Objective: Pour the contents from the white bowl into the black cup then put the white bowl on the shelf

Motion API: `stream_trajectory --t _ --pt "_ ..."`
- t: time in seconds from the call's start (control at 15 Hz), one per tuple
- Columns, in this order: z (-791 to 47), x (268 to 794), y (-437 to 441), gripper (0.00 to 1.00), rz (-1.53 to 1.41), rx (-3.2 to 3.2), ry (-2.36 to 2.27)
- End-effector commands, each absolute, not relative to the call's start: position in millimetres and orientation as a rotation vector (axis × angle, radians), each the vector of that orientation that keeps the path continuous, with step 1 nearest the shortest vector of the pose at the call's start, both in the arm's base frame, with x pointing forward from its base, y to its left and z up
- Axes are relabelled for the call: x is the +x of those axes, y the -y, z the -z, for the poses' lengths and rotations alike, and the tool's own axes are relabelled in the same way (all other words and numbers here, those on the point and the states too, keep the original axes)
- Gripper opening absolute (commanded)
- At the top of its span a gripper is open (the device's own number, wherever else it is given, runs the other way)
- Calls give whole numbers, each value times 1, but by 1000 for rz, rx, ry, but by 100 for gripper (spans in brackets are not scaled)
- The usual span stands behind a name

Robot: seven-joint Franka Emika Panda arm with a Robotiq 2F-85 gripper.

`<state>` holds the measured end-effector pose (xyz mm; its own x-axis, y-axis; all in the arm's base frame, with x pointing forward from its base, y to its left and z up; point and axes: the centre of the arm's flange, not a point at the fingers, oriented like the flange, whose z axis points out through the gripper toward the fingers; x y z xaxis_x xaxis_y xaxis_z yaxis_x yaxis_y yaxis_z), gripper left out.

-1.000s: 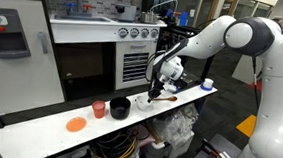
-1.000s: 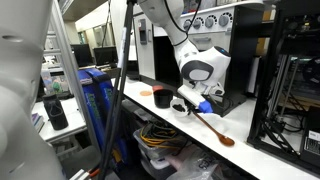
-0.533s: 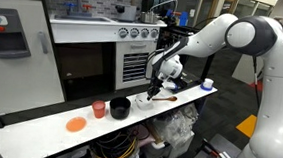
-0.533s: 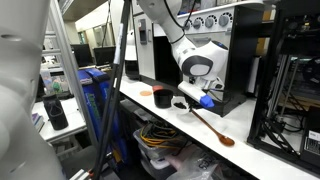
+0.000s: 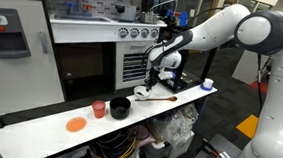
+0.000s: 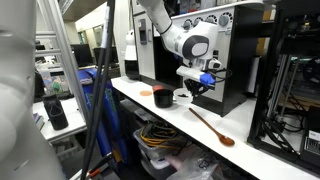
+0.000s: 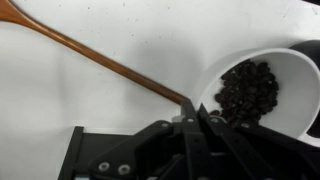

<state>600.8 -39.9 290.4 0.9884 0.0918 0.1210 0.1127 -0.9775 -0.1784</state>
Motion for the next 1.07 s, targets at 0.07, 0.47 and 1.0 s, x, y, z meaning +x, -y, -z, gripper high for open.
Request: stream_trajectory --t 0.07,0.47,1.0 --pt "-322 613 18 1 120 -3041 240" --pt "-347 626 -12 1 93 -3149 344" --pt "-363 628 -60 1 52 -3307 385"
